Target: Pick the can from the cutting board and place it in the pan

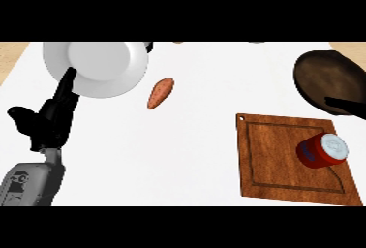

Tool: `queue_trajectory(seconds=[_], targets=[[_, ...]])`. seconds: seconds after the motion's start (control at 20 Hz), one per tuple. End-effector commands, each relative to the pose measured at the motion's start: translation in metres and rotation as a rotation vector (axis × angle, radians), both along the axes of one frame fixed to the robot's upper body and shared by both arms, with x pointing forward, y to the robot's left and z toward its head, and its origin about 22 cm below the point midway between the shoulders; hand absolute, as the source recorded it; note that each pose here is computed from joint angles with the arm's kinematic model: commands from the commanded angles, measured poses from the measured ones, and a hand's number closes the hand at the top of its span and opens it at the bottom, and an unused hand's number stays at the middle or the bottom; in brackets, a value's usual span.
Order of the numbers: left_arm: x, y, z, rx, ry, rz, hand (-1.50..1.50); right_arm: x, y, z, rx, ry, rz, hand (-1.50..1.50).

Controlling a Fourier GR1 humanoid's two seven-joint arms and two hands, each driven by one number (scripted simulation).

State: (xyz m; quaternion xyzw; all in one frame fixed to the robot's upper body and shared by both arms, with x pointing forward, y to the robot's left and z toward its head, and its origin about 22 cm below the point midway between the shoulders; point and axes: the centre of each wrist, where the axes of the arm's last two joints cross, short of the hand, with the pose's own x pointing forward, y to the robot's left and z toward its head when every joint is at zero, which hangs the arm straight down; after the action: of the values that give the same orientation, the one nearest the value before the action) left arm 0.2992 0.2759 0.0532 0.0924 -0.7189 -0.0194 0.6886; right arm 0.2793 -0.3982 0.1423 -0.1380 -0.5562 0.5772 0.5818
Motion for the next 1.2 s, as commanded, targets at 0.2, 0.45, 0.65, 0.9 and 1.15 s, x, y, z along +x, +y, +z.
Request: queue_trajectory(seconds=[0.2, 0.45, 0.65, 0.9, 1.15], targets=[[-0.001, 0.001, -0.001, 0.008, 0.004, -0.012, 0.00, 0.001, 0.011, -0.002, -0.141, 0.011, 0.001, -1.50], [0.004, 0.011, -0.010, -0.012, 0.007, -0.002, 0.00, -0.001, 0.023, -0.009, -0.243, 0.007, -0.005, -1.50], [-0.008, 0.008, -0.005, 0.010, -0.013, 0.006, 0.00, 0.005, 0.037, -0.014, -0.304, 0.053, 0.003, -1.50], [-0.010, 0.008, 0.012, -0.007, 0.009, -0.001, 0.00, 0.006, 0.035, -0.043, -0.279, 0.040, 0.018, -1.50], [0.009, -0.007, -0.006, 0.002, -0.012, 0.002, 0.00, 0.024, 0.032, -0.055, -0.331, 0.064, 0.019, -1.50]])
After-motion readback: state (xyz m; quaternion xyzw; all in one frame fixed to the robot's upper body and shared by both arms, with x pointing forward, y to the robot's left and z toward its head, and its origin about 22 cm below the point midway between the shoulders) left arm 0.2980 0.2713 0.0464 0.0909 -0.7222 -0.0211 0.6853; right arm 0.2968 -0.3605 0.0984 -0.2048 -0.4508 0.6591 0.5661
